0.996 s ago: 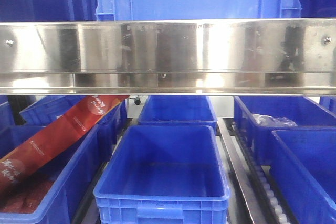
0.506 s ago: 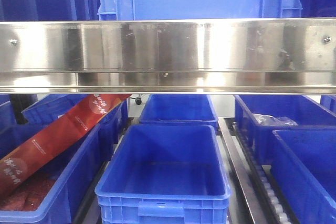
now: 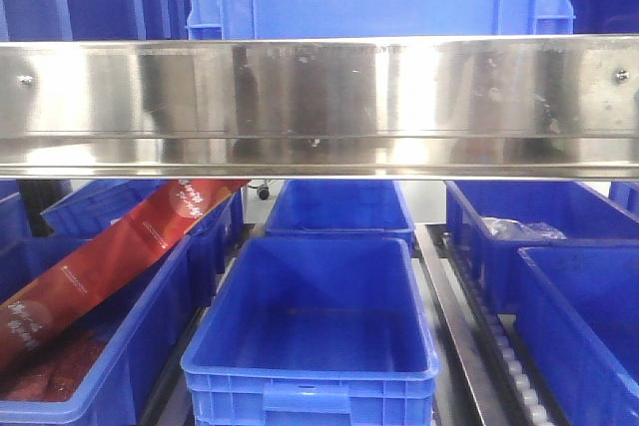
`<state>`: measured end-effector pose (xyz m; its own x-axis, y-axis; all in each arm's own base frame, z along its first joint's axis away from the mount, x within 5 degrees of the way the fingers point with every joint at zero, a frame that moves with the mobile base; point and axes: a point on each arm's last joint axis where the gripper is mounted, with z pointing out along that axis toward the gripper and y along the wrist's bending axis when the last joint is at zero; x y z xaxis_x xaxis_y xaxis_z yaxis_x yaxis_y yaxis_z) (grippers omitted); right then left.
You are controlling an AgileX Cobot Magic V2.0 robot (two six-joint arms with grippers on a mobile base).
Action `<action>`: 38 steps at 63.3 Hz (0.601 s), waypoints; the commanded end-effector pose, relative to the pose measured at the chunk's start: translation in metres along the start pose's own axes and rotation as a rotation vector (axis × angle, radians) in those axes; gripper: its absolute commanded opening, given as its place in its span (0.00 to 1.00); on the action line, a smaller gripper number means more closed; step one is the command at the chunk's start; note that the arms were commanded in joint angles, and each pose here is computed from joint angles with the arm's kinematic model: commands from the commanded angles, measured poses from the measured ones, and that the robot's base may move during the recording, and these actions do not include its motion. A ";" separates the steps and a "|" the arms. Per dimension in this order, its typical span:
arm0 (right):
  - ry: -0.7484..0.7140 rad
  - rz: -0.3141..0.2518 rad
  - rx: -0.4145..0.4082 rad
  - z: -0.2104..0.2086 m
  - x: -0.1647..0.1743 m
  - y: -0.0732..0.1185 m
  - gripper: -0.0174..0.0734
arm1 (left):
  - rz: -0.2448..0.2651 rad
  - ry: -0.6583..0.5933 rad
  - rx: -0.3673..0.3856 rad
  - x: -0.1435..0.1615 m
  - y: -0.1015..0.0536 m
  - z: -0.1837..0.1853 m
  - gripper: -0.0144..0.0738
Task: Place valve from conveyor to right shelf box
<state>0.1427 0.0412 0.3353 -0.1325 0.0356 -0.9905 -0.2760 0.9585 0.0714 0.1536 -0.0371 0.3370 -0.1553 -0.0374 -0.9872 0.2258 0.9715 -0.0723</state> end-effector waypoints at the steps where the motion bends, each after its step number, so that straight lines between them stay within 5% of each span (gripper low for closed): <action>1: -0.072 -0.013 0.000 -0.016 -0.005 0.000 0.01 | -0.017 -0.066 -0.024 0.006 0.004 -0.019 0.04; 38: -0.161 -0.014 -0.007 -0.038 -0.013 0.001 0.01 | -0.014 -0.236 -0.024 0.000 0.004 -0.063 0.04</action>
<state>0.1088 0.0320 0.3508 0.0028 0.0710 -0.9975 -0.2865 0.9557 0.0672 0.0957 -0.0194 0.3438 0.0516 -0.0858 -0.9950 0.2035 0.9763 -0.0736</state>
